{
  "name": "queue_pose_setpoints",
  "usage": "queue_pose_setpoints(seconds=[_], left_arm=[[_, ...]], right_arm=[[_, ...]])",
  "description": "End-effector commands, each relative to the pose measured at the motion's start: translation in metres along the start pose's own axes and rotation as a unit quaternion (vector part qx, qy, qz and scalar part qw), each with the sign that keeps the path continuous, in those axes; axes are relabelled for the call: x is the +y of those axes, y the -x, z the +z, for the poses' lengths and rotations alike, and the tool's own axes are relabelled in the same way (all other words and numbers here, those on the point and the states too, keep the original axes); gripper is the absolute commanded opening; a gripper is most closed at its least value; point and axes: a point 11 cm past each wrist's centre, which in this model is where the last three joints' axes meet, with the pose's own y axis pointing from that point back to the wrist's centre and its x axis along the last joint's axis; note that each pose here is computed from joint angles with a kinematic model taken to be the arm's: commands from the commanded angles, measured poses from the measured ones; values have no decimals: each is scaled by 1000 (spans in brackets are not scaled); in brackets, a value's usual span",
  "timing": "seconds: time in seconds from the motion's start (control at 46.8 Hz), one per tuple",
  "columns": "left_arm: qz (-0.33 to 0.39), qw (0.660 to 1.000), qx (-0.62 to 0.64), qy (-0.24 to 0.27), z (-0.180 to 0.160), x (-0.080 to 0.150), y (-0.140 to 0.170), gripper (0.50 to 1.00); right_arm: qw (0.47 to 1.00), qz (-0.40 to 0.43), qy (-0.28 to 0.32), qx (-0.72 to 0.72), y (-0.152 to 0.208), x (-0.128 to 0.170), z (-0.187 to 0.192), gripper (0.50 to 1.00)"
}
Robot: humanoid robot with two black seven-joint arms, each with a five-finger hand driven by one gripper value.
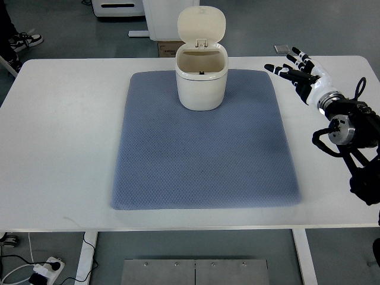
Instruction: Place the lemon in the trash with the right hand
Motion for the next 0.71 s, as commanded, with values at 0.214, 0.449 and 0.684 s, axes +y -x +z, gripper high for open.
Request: queue_pose_setpoints(seconds=[0.214,0.449,0.684], left_arm=[[0,1000,0,0,0,0,0,1000],[0,1000,0,0,0,0,0,1000],[0,1000,0,0,0,0,0,1000]], right_arm=[[995,37,-57,-73,-12,6,6,991],[990,44,-62,-121,-11,18,20,995],[990,47,-49,-125,-12,22,34,1000]])
